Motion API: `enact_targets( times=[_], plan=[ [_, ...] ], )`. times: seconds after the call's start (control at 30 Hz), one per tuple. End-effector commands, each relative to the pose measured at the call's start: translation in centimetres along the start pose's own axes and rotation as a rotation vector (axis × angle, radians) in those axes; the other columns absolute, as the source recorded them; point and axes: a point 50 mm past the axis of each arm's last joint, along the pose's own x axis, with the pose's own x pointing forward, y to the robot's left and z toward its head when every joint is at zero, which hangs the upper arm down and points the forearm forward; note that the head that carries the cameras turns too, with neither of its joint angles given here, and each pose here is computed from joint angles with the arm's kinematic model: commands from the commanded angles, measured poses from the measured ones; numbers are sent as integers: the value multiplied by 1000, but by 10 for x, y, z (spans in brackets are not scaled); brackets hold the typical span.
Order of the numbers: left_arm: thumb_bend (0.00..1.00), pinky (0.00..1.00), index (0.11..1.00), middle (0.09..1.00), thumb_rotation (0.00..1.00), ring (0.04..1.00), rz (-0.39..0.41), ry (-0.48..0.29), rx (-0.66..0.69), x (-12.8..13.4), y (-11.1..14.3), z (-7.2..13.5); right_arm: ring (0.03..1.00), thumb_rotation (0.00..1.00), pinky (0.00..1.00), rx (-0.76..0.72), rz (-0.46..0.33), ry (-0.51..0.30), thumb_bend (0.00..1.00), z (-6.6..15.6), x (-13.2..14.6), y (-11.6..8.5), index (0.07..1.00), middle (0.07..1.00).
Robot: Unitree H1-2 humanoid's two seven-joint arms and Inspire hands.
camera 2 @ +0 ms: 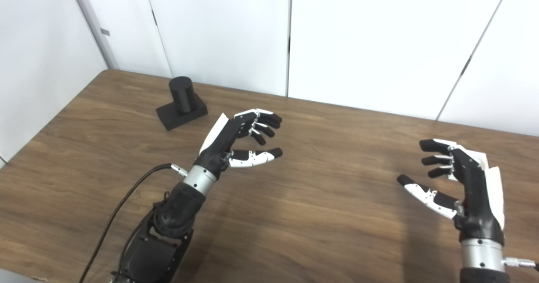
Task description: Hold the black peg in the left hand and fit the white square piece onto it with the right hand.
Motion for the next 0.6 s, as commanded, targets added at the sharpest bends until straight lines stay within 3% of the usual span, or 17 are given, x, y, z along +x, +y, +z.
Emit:
enact_targets(
  times=[0.0, 0.3, 0.57],
  plan=[
    [709, 509, 662, 680, 70, 626, 23, -89, 24, 11, 9, 19, 602, 0, 477, 1, -29, -68, 523, 18, 8, -8, 654, 682],
    [693, 512, 668, 696, 92, 638, 40, -111, 111, 12, 20, 24, 602, 0, 478, -1, -35, -59, 533, 17, 8, -10, 648, 680],
    [707, 489, 684, 711, 134, 628, 55, -70, 242, 15, 65, 28, 606, 0, 482, 5, -25, -52, 529, 16, 8, -9, 652, 683]
  ],
)
